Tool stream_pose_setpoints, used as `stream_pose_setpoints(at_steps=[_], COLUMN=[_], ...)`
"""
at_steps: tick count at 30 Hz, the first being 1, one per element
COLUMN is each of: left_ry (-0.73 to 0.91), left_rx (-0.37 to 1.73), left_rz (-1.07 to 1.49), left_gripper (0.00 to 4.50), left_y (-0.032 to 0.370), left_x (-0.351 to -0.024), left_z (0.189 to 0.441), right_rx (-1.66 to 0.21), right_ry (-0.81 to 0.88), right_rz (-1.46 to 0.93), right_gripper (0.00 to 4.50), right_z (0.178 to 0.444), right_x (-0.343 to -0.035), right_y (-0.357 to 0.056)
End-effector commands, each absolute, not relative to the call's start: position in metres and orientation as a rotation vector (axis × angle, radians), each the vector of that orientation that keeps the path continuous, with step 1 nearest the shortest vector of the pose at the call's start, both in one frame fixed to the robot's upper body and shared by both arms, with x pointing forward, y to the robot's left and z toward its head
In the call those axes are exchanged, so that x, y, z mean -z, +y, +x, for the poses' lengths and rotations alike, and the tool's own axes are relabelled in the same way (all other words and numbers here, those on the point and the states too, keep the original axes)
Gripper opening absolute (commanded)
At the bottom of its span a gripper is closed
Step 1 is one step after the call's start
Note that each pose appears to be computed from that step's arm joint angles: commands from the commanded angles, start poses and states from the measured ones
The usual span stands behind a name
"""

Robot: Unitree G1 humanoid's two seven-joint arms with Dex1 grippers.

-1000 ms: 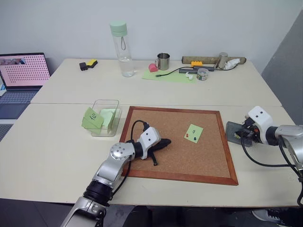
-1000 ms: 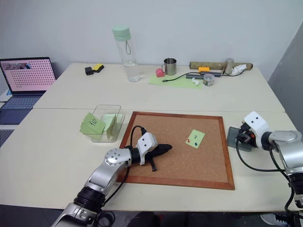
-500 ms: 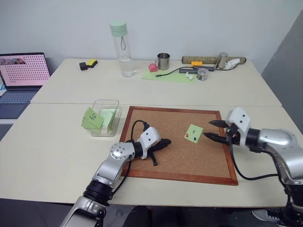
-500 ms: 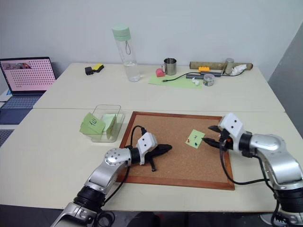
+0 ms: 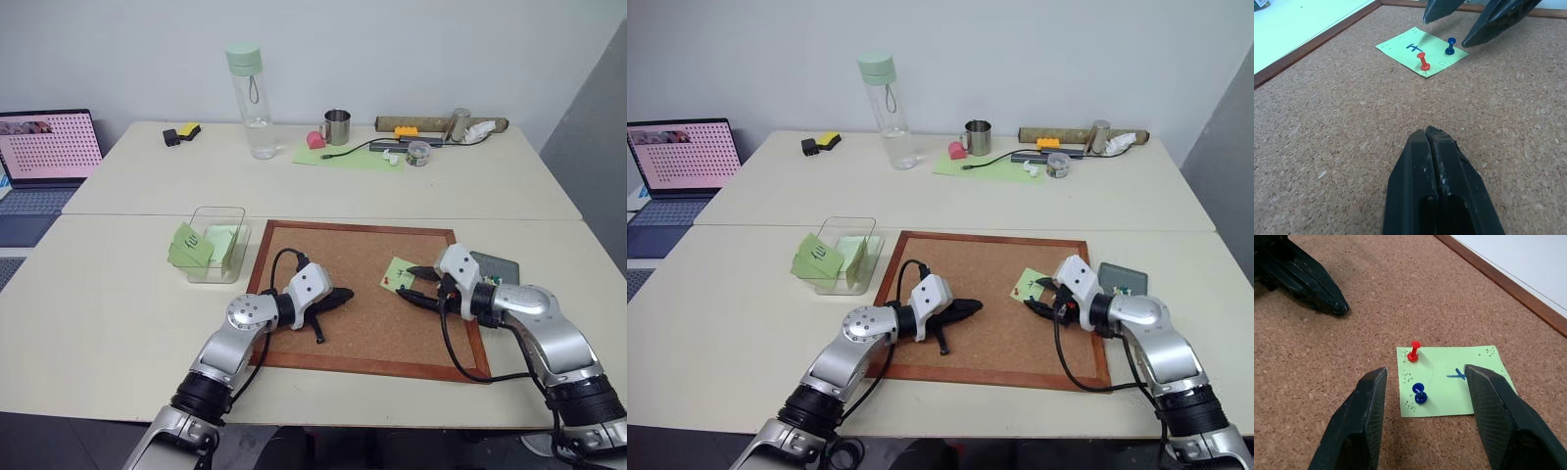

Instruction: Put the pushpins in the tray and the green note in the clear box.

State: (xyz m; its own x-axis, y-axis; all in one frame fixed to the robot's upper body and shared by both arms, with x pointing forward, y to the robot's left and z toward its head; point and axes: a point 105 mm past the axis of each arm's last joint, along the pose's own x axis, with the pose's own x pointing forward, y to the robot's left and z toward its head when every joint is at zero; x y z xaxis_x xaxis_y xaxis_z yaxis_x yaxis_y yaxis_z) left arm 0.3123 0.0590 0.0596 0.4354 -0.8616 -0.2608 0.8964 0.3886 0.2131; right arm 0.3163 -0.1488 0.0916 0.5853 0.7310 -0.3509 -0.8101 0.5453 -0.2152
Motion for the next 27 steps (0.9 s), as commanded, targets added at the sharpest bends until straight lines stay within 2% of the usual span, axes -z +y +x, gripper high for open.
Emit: stream_pose_setpoints(at_steps=[1,10,19,27], left_ry=[0.272,0.277,0.285,0.301], left_rx=[1.100,1.100,1.074,1.068], left_rz=[0.354,0.359,0.368,0.375], left_gripper=[0.00,0.00,0.00,0.00], left_y=[0.075,0.076,0.079,0.079], left_x=[-0.026,-0.026,-0.024,-0.020], left_z=[0.305,0.305,0.309,0.309], right_rx=[-0.938,-0.960,-0.956,-0.912], right_ry=[0.183,0.181,0.067,0.038], right_rz=[-0.394,-0.389,-0.329,-0.252], right_gripper=[1.84,0.05,0.00,0.00], right_z=[0.319,0.316,0.314,0.312], right_x=[-0.099,-0.096,-0.127,-0.153], right_y=[-0.142,-0.139,-0.134,-0.143])
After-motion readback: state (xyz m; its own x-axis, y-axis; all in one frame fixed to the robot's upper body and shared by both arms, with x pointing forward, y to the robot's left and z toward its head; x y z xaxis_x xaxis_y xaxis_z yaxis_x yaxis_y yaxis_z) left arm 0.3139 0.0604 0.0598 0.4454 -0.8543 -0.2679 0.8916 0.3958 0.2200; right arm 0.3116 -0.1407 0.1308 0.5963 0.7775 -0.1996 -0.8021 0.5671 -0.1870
